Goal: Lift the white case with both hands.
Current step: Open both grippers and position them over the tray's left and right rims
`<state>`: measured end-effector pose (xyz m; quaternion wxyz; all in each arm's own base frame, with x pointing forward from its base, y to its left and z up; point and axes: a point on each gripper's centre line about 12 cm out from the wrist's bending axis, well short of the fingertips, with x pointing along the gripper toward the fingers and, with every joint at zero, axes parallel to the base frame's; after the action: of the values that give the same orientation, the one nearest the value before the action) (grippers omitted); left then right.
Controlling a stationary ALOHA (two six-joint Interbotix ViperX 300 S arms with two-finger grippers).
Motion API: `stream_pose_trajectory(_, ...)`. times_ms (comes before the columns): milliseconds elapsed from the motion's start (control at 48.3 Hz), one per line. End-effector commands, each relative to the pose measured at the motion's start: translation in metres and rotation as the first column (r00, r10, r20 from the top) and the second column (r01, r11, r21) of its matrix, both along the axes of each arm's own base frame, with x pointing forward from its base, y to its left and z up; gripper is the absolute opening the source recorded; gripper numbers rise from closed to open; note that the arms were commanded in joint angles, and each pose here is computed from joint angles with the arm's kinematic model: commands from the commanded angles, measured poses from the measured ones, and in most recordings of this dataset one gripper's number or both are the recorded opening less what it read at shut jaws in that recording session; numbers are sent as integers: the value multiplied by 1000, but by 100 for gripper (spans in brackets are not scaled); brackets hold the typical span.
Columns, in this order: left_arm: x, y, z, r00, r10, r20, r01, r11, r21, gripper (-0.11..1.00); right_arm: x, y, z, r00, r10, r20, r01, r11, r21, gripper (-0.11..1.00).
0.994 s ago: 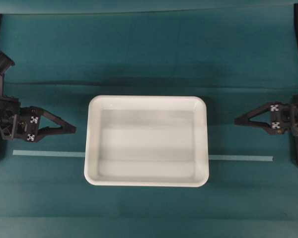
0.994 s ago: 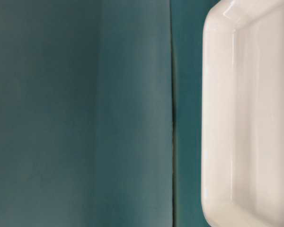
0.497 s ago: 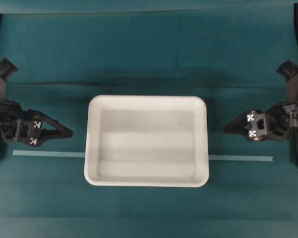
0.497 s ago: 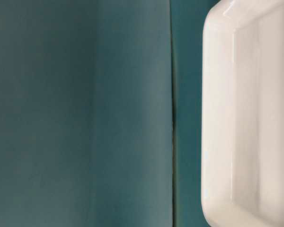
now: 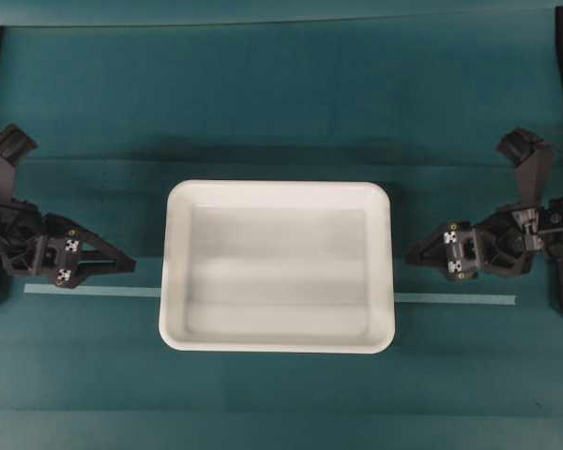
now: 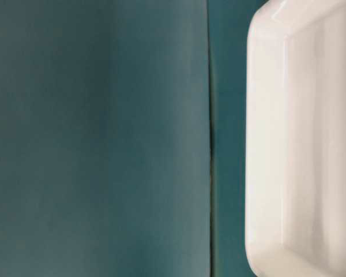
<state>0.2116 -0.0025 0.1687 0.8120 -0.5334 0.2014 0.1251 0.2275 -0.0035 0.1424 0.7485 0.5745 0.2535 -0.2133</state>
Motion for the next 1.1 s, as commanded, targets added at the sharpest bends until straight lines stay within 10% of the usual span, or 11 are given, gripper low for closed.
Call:
stream_pose_trajectory(0, -1, 4, -10, 1000, 18, 8, -18, 1000, 3, 95, 2, 3, -8, 1000, -7, 6, 7, 1000, 1, 94)
stream_pose_trajectory(1076, 33, 8, -62, 996, 20, 81, -21, 1000, 15, 94, 18, 1, -51, 988, -134, 71, 133, 991, 26, 94)
